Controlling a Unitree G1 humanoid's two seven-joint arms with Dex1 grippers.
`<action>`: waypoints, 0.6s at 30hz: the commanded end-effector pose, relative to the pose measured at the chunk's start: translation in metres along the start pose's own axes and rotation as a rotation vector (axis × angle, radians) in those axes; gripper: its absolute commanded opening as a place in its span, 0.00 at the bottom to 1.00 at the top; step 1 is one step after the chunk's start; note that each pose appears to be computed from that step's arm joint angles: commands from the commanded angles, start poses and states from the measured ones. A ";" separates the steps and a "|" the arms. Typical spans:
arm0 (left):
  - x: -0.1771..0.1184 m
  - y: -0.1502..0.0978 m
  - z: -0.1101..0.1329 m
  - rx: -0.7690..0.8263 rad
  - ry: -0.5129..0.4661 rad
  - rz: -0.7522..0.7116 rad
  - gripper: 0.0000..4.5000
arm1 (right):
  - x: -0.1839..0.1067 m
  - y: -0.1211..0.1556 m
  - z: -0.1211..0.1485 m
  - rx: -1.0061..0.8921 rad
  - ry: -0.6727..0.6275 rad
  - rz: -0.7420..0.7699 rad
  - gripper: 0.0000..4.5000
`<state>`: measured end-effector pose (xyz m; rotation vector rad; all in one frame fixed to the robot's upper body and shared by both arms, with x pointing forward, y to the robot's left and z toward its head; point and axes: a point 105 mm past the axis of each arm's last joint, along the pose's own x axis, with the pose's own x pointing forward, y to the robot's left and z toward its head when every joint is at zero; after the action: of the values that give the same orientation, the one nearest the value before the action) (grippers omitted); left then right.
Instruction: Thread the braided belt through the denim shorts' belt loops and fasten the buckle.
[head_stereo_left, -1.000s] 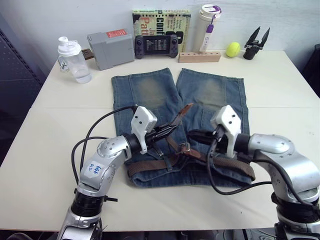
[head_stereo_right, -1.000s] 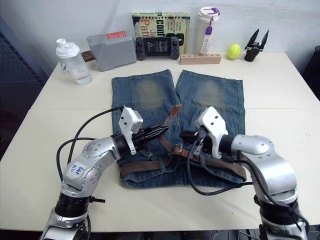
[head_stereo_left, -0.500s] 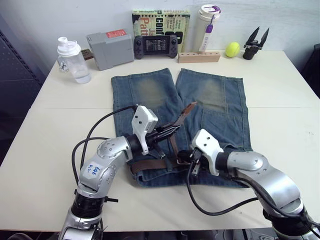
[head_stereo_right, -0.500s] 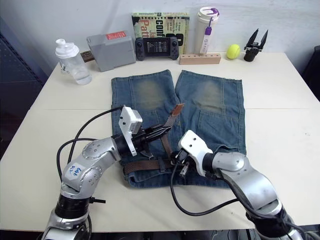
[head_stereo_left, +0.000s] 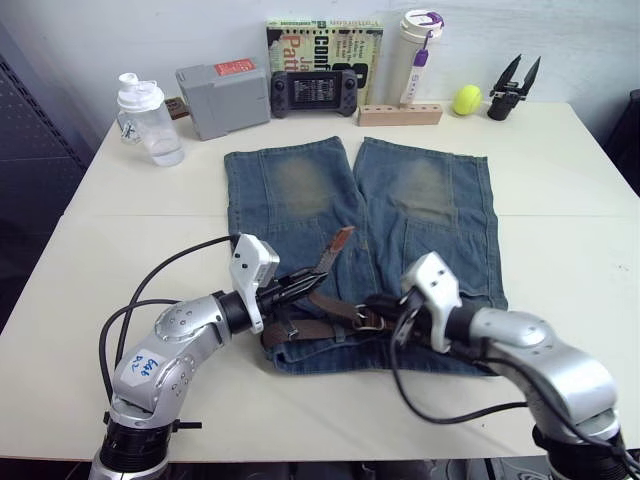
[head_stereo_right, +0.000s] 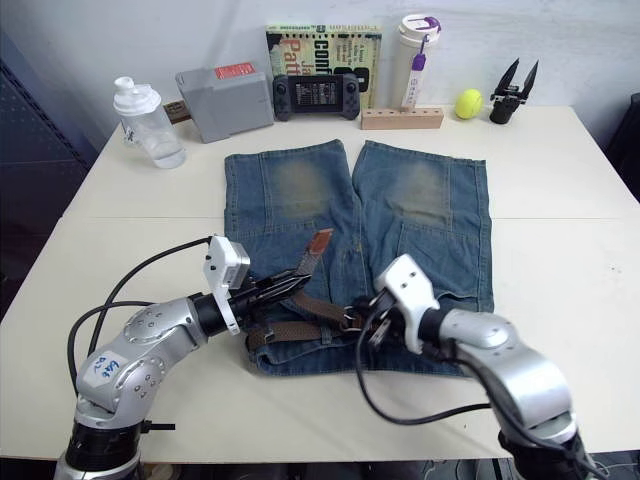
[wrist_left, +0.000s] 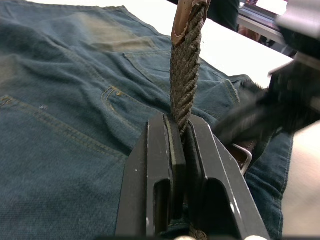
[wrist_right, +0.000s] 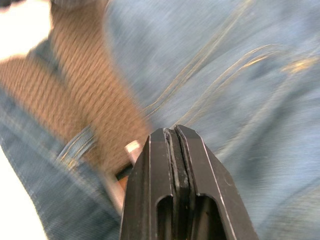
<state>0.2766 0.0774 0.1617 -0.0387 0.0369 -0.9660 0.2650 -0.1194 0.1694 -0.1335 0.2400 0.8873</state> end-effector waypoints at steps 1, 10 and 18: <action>0.000 -0.007 0.012 0.040 -0.047 -0.019 0.00 | -0.002 0.011 -0.001 -0.037 0.026 0.049 0.01; 0.000 -0.008 0.013 0.052 -0.045 -0.020 0.00 | 0.007 0.021 -0.020 -0.056 0.105 0.065 0.01; 0.002 -0.009 0.015 0.065 -0.045 -0.025 0.00 | 0.020 0.025 -0.030 -0.086 0.165 0.085 0.01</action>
<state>0.2769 0.0764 0.1622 -0.0262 0.0329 -0.9627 0.2513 -0.0987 0.1289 -0.2539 0.3966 0.9671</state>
